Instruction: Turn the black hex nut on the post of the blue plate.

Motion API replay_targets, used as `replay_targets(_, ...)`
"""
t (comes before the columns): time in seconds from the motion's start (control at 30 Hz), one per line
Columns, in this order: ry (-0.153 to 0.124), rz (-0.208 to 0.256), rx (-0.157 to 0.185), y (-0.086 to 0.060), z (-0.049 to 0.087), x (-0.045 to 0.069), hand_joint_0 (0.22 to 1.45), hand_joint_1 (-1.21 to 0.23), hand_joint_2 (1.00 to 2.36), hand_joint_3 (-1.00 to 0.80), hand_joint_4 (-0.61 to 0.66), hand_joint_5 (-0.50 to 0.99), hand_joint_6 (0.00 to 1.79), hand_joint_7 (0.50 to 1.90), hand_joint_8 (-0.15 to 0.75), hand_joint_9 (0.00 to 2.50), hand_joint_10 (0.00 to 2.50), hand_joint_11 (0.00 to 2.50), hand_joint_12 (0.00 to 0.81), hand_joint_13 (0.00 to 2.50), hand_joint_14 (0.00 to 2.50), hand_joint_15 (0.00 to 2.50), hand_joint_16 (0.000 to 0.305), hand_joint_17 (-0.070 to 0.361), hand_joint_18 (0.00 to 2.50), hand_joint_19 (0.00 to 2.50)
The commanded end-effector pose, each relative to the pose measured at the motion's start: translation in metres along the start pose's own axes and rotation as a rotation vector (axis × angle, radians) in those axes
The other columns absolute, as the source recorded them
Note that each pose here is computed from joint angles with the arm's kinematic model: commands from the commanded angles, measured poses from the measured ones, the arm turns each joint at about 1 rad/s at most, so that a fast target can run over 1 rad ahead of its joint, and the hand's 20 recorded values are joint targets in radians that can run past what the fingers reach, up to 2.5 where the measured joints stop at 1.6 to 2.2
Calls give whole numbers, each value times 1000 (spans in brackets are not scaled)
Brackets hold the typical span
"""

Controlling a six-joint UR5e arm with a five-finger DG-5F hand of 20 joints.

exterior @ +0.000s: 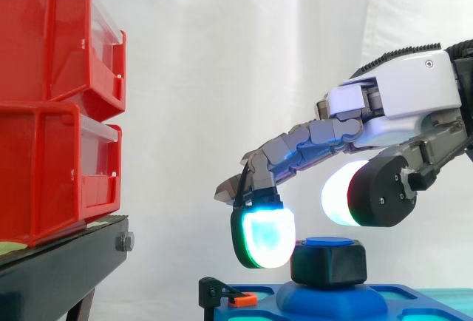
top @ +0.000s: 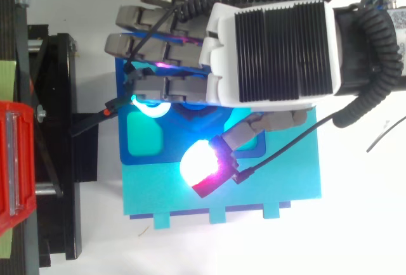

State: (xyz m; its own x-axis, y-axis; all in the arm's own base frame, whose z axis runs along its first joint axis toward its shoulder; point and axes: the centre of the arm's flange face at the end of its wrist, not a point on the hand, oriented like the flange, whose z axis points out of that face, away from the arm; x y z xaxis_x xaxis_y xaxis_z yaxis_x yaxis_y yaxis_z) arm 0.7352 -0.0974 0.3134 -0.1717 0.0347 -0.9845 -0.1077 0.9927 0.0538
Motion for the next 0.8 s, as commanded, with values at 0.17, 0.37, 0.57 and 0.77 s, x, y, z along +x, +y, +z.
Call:
replay_targets(0.17,-14,-11,-15,-16,-4,-3,457,-264,1000,-500,209,-178,500,1223,249,219,0,5,383,160,2,40,58,131,0,22)
replay_targets(0.37,-15,-12,-31,-30,-9,-2,456,-264,1000,-500,210,-178,500,1223,250,221,0,2,382,161,0,37,58,131,0,21)
replay_targets(0.57,-18,-10,-37,-38,-12,-2,457,-264,1000,-500,209,-178,500,1217,250,222,0,11,382,160,2,40,58,131,0,28)
replay_targets(0.77,-40,-11,-38,-38,-10,-6,456,-263,1000,-500,212,-179,500,1215,251,223,0,7,382,161,0,45,58,131,0,28)
